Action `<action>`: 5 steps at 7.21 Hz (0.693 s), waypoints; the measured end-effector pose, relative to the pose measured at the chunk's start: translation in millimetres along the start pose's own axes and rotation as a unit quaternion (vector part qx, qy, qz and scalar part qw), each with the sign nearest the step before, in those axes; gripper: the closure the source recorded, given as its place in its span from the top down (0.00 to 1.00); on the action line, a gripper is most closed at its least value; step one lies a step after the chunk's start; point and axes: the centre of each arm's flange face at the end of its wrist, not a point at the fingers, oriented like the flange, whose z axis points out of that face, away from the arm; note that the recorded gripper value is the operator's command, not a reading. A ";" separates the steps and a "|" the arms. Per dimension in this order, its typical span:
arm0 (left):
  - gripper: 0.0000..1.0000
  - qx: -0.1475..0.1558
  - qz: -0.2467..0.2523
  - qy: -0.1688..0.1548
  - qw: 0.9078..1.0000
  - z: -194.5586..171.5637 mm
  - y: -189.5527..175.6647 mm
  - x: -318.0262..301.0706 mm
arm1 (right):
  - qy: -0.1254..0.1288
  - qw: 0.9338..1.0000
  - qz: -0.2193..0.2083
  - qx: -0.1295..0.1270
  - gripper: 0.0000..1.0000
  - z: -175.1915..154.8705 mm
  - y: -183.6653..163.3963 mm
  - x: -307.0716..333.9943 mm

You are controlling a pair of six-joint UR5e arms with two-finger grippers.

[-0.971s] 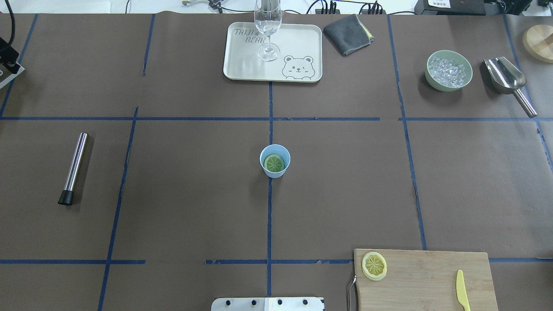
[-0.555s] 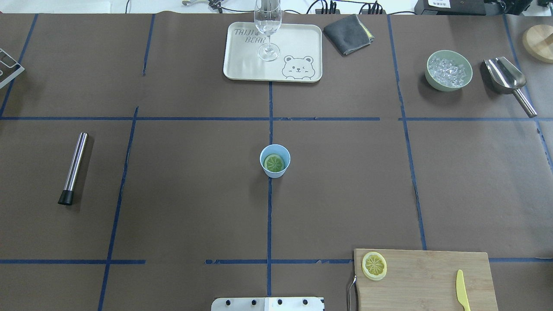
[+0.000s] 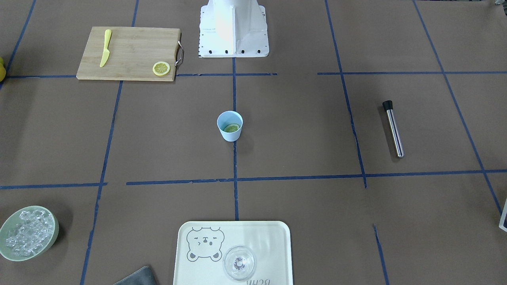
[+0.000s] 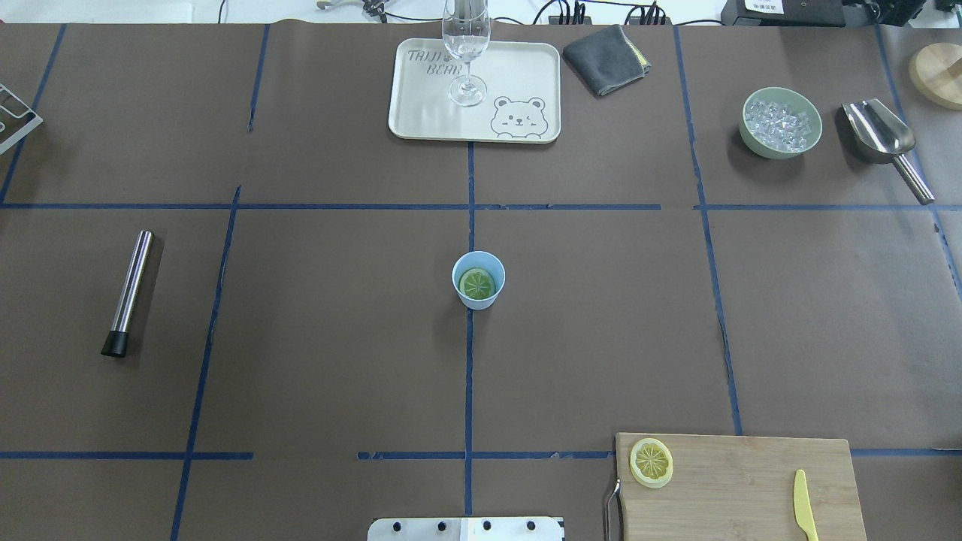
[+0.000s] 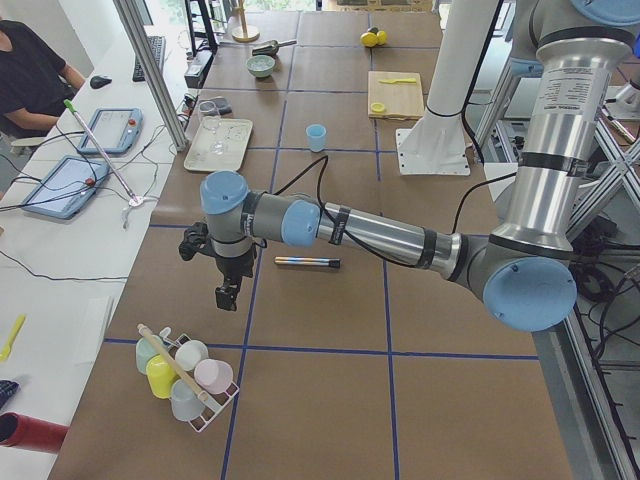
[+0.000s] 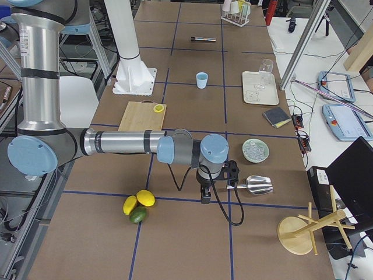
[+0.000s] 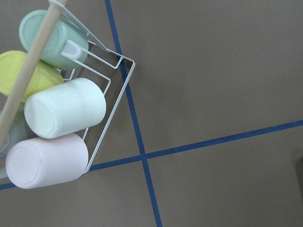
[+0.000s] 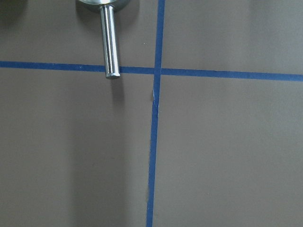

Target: Squeeze lemon into cup

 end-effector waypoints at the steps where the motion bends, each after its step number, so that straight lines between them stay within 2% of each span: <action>1: 1.00 0.002 -0.006 0.001 1.000 -0.1 4.7 -4.7 | 0.000 1.000 -0.001 0.001 1.00 -0.5 -0.3 -0.5; 5: 1.00 0.007 -0.005 0.038 0.999 4.6 14.0 -5.7 | 0.000 1.000 -0.003 0.004 1.00 -4.0 -1.3 -3.3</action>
